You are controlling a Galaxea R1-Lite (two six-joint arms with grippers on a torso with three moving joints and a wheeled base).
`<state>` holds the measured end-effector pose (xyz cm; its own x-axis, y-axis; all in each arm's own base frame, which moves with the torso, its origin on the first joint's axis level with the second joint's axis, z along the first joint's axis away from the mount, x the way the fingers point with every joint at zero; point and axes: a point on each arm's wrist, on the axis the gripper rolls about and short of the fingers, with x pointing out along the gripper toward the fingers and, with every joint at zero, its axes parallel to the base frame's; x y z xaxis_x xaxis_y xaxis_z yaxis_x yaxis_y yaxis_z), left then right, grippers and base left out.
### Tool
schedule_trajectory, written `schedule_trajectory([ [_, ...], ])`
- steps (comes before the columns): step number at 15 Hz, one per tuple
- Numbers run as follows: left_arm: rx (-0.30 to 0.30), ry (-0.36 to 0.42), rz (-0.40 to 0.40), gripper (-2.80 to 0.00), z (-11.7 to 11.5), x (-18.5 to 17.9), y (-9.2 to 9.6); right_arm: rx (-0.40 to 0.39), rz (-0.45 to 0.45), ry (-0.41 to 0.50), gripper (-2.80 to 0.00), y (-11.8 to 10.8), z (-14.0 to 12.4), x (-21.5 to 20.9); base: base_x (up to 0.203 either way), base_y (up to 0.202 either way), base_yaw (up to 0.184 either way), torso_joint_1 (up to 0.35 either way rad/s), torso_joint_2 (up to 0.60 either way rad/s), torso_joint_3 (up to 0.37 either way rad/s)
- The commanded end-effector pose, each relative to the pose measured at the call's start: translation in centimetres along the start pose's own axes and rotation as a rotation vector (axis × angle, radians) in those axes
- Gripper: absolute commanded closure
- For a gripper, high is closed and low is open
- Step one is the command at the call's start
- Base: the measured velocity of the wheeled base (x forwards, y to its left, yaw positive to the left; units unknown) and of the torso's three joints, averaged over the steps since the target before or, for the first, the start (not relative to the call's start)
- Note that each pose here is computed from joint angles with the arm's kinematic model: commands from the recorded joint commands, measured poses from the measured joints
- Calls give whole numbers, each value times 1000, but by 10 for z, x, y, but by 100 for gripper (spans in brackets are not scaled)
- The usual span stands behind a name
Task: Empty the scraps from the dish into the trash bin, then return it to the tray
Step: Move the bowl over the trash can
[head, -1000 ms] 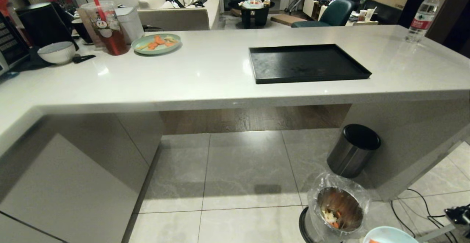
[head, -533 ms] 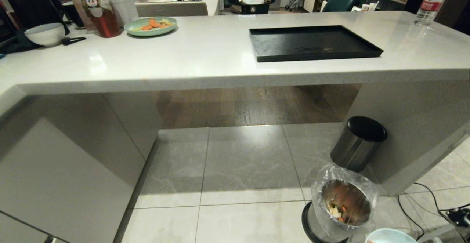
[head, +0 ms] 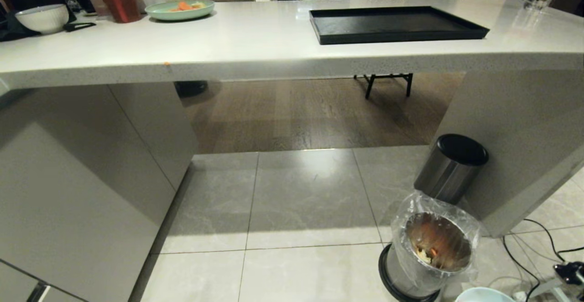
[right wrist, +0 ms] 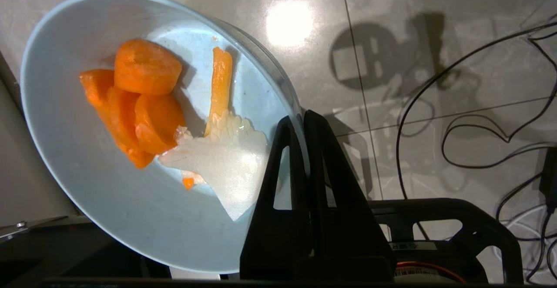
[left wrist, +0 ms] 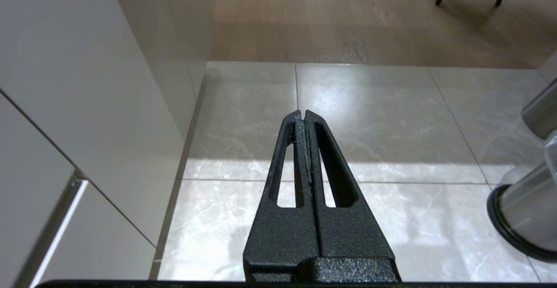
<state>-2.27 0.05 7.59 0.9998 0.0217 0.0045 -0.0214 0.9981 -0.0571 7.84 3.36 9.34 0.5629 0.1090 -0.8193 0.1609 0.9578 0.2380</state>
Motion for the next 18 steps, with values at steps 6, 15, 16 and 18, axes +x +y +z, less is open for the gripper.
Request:
schedule_trajectory([
  [6, -1, 0, 1, 0, 0, 0, 0, 1, -11, 13, 0, -1, -1, 2, 0, 0, 0, 0, 0, 0],
  [15, -1, 0, 1, 0, 0, 0, 0, -1, -17, 29, 0, -2, -4, 4, 0, 0, 0, 15, 44, 47],
  [16, -1, 0, 1, 0, 0, 0, 0, -2, -15, 29, 0, -1, -3, 4, 0, 0, 0, 0, 0, 0],
  [18, -1, 0, 1, 0, 0, 0, 0, -3, -15, 28, 0, -1, -3, 4, 0, 0, 0, 0, 0, 0],
])
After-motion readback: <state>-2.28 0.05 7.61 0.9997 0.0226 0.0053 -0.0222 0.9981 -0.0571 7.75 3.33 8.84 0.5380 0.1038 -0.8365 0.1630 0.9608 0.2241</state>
